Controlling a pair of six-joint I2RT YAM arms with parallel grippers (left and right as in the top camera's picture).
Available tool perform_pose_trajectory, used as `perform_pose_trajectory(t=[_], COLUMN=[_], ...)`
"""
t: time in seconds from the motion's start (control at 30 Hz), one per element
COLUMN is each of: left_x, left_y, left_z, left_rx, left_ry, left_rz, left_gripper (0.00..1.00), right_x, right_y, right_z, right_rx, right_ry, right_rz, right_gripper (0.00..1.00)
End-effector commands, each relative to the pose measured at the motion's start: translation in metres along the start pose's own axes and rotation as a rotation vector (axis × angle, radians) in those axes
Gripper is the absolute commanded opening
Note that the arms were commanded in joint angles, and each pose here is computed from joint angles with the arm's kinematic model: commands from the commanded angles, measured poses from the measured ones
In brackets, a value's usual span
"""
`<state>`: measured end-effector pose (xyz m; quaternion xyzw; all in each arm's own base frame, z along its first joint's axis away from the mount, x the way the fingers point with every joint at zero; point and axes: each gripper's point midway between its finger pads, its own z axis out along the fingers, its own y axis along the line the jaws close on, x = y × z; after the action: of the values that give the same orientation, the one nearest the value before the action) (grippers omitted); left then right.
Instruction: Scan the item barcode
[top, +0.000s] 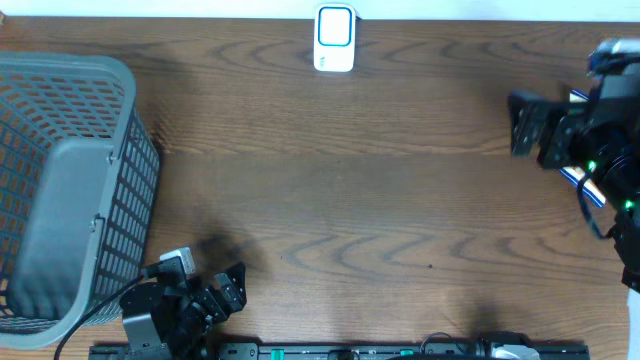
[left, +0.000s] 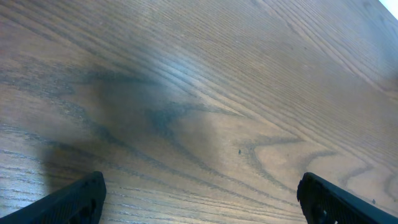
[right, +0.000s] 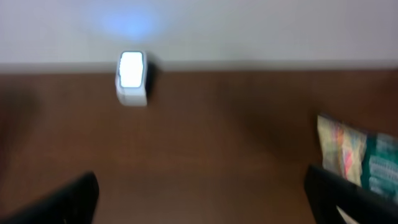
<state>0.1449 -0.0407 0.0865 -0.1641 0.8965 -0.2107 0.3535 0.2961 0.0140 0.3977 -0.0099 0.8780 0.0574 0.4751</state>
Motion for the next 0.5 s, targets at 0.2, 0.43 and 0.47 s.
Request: perform_pose_trajectory(t=[0.2, 0.43, 0.47], left_x=[0.01, 0.01, 0.01], left_y=[0.003, 0.003, 0.003], left_z=[0.001, 0.001, 0.001], left_rx=[-0.005, -0.005, -0.005], left_ry=[0.039, 0.039, 0.039], left_rz=[-0.002, -0.002, -0.002], left_gripper=[0.98, 0.98, 0.98], right_x=[0.048, 0.047, 0.047], right_y=[-0.009, 0.001, 0.002], right_z=[-0.004, 0.002, 0.003], right_rx=[0.05, -0.002, -0.005], right_ry=[0.201, 0.178, 0.167], right_rz=[-0.043, -0.043, -0.046], right_gripper=[0.99, 0.99, 0.99])
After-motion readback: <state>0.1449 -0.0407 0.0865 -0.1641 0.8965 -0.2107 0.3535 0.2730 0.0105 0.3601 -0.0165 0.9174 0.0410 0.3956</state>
